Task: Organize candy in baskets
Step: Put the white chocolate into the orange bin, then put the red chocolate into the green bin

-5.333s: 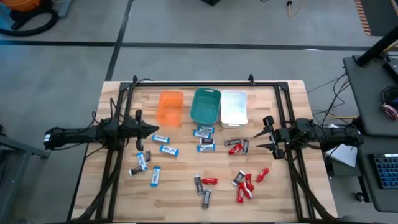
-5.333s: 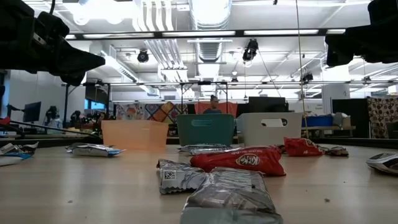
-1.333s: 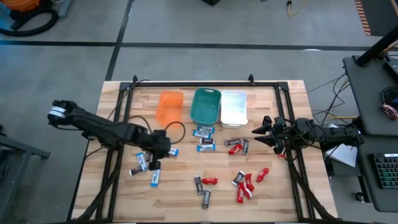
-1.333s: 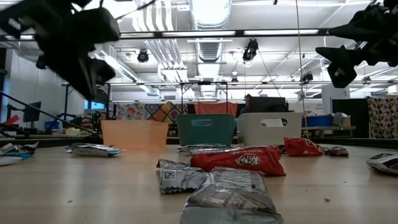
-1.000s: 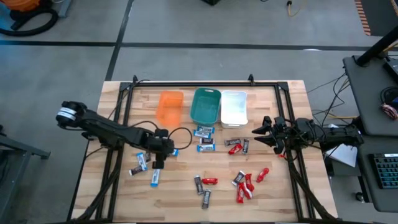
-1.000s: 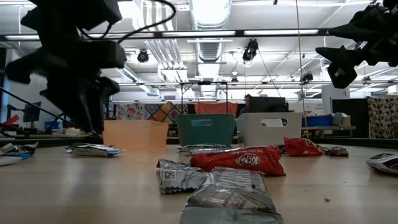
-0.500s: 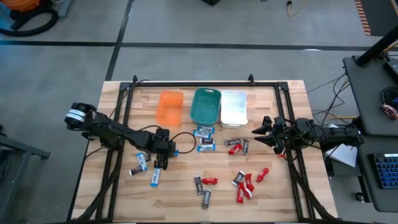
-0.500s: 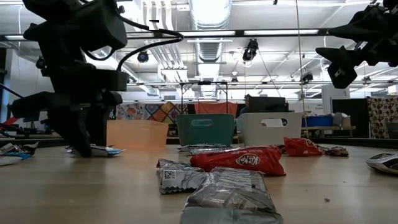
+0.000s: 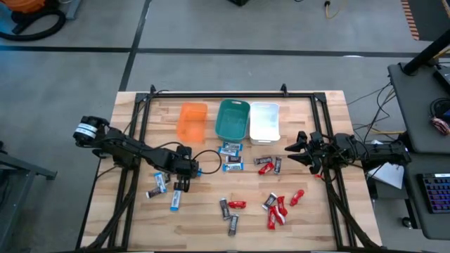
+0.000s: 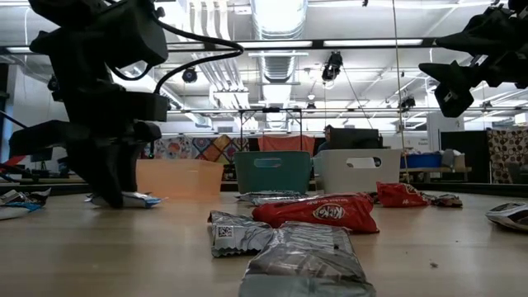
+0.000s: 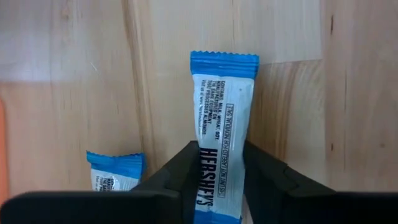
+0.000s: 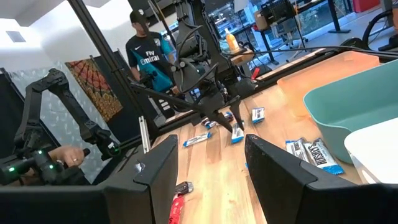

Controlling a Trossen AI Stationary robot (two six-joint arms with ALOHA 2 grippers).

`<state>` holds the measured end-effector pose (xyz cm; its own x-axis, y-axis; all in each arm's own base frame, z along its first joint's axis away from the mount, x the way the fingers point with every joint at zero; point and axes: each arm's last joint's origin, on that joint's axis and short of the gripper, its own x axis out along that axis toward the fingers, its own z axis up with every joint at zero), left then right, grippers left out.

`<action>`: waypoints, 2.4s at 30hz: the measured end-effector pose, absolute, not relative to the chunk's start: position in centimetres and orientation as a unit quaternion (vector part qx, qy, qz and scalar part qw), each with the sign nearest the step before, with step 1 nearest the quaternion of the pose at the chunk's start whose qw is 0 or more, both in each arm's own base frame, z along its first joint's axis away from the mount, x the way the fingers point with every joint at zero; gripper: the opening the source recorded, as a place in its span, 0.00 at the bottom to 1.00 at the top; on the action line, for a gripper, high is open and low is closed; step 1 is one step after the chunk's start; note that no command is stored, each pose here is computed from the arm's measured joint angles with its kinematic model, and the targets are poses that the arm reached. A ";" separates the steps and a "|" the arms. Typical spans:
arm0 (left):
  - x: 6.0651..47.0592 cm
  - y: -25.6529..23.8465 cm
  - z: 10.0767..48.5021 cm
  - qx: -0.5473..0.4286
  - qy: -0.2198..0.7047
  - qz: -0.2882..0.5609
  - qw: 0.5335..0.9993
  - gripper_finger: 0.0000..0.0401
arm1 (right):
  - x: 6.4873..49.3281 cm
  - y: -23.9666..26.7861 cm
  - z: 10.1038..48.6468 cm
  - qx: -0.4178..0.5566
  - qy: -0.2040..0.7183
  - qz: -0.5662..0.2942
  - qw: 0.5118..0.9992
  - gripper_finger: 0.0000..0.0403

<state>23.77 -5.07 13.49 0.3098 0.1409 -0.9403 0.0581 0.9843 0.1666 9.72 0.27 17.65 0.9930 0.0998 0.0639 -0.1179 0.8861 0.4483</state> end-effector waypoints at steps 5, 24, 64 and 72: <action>23.8 -5.1 13.5 0.084 0.586 0.025 0.806 0.16 | 9.7 0.3 17.7 0.232 -0.020 0.056 0.971 0.44; 28.5 -3.0 22.9 0.162 0.427 -0.035 0.889 0.15 | 9.7 0.3 17.7 0.232 -0.020 0.056 0.971 0.44; 22.8 16.1 21.6 -0.221 0.461 0.398 0.762 0.20 | 9.7 0.2 17.7 0.249 -0.025 0.040 0.967 0.44; 23.1 15.7 21.6 -0.196 0.474 0.379 0.770 0.33 | 9.7 0.1 17.7 0.257 -0.026 0.036 0.965 0.44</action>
<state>23.08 15.67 21.58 0.2632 0.3980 -0.8788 -0.7699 0.6356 0.0573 9.73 0.15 17.69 0.9961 0.0566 0.0679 -0.0828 0.8652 0.4945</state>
